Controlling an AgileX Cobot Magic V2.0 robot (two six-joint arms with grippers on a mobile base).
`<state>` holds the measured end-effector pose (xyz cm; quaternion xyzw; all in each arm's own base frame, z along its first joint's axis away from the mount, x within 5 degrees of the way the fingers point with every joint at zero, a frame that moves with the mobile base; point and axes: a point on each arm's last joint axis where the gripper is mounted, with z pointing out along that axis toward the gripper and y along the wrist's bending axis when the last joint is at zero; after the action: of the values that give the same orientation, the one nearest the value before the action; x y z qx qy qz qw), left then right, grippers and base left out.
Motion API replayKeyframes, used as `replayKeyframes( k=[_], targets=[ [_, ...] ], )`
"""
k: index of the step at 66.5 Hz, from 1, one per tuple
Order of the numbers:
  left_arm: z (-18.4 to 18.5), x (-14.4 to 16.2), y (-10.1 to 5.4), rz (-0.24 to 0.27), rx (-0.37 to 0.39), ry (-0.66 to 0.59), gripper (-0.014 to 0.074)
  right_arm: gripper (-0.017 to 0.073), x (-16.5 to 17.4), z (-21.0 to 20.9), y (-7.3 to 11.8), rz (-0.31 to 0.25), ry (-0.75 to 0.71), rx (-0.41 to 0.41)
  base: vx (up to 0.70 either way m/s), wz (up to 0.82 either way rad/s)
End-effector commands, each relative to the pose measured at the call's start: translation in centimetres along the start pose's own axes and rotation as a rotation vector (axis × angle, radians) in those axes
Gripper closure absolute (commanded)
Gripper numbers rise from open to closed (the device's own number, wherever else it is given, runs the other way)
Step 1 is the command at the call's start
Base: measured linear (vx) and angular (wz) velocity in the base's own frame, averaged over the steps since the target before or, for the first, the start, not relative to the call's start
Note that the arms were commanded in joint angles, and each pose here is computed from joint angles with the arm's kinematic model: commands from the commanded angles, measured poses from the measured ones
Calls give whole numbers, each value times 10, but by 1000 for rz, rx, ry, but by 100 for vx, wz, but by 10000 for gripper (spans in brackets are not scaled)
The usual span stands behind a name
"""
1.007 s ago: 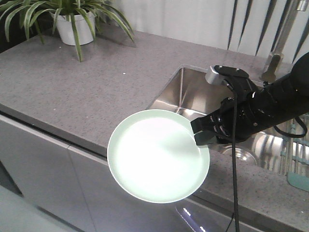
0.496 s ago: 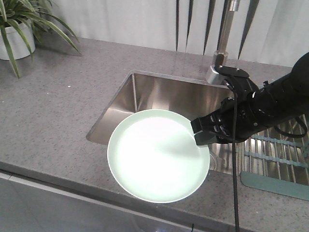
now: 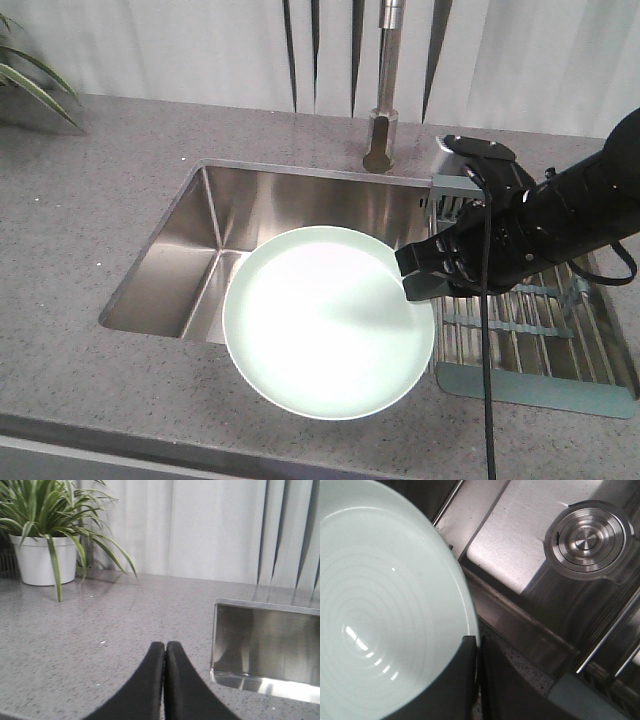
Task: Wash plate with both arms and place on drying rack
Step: 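Carry the plate in the right gripper over the sink basin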
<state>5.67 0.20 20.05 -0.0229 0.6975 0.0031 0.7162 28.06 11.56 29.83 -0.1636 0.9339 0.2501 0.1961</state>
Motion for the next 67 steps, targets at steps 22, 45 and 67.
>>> replayKeyframes(
  k=[22,45,67],
  targets=[
    [-3,-16,0,-17,7,-109,600,561,-7,-16,9,-8,-88,-22,3,-14],
    [-3,-16,0,-17,7,-109,600,561,-7,-16,9,-8,-88,-22,1,-5],
    [-3,-16,0,-17,7,-109,600,561,-7,-16,9,-8,-88,-22,1,-1]
  ],
)
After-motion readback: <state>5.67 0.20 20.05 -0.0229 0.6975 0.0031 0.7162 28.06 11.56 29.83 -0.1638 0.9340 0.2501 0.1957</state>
